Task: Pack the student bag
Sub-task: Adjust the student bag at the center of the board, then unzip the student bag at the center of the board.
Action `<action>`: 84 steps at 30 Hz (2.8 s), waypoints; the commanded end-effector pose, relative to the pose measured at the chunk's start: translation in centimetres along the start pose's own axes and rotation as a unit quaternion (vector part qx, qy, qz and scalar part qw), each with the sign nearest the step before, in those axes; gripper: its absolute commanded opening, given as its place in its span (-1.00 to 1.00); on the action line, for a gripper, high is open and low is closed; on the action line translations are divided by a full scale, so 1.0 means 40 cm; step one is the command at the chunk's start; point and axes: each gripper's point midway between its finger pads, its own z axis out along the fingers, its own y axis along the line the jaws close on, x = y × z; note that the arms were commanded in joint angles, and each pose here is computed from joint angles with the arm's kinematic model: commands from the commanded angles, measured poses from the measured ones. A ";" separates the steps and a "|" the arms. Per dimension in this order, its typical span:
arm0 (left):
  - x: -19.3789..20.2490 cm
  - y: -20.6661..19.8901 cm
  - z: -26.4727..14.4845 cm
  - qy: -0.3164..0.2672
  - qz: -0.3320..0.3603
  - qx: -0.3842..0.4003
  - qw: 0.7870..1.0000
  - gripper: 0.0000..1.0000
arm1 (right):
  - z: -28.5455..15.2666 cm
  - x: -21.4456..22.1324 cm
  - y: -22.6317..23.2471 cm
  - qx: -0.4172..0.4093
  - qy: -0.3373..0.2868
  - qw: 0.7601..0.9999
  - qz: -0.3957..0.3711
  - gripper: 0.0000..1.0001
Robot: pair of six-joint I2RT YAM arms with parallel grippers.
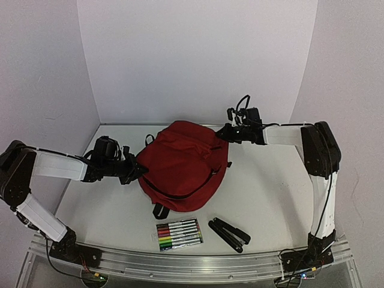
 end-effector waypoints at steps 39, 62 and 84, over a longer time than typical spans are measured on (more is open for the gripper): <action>-0.158 -0.047 -0.090 -0.075 0.089 -0.051 0.992 0.67 | -0.431 0.293 0.420 0.024 0.055 0.995 -0.083 0.24; 0.004 0.014 0.003 -0.021 0.010 0.015 1.000 0.11 | -0.215 0.422 0.488 0.017 0.124 0.988 -0.090 -0.41; 0.055 0.176 -0.056 -0.045 -0.002 -0.071 0.996 -1.00 | -0.210 0.146 0.397 0.126 0.000 0.987 -0.096 -1.00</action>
